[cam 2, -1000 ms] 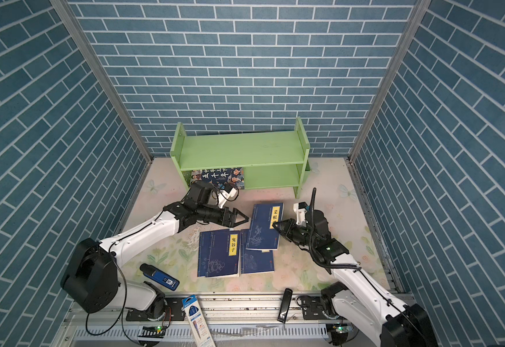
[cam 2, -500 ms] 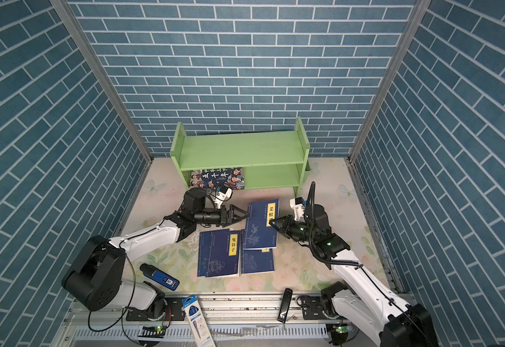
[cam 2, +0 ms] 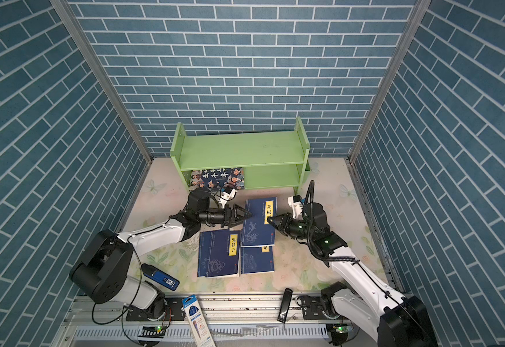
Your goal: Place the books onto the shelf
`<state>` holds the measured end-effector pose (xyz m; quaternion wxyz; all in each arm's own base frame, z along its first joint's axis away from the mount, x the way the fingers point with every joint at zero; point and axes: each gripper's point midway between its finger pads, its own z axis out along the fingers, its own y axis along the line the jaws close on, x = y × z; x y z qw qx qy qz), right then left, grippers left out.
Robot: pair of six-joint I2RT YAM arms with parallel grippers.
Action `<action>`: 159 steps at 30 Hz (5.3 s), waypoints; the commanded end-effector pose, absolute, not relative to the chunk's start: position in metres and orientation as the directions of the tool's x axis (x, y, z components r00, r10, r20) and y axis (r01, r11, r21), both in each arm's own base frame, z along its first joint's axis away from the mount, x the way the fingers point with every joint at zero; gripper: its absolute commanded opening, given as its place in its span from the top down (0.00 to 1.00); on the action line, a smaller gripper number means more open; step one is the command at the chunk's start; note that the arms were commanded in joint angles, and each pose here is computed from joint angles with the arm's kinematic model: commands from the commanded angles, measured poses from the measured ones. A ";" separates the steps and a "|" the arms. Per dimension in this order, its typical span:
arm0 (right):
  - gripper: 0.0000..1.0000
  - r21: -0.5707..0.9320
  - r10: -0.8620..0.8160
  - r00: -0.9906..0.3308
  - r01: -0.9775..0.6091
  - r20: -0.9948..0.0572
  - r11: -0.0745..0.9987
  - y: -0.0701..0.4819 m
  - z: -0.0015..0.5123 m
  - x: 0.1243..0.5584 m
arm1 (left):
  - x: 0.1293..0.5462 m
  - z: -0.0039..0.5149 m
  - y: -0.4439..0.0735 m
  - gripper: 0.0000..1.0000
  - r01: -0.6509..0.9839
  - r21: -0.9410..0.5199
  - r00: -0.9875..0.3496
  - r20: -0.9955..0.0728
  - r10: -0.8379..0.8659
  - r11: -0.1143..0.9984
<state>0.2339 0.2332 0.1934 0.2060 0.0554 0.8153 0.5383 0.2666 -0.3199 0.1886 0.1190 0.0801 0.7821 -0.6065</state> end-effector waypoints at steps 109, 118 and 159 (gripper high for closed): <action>1.00 0.856 0.256 -0.817 -0.496 -0.518 0.148 0.388 0.392 0.348 | 0.316 0.349 -0.108 0.32 -0.042 -0.872 -0.631 -0.355 -0.689 0.488; 0.99 0.882 0.142 -0.871 -0.460 -0.470 0.100 0.403 0.382 0.361 | 0.330 0.355 -0.118 0.29 0.045 -0.920 -0.637 -0.327 -0.698 0.390; 0.13 0.910 0.468 -0.783 -0.381 -0.411 0.162 0.326 0.376 0.332 | 0.384 0.423 -0.138 1.00 0.231 -0.943 -0.544 -0.330 -0.771 0.241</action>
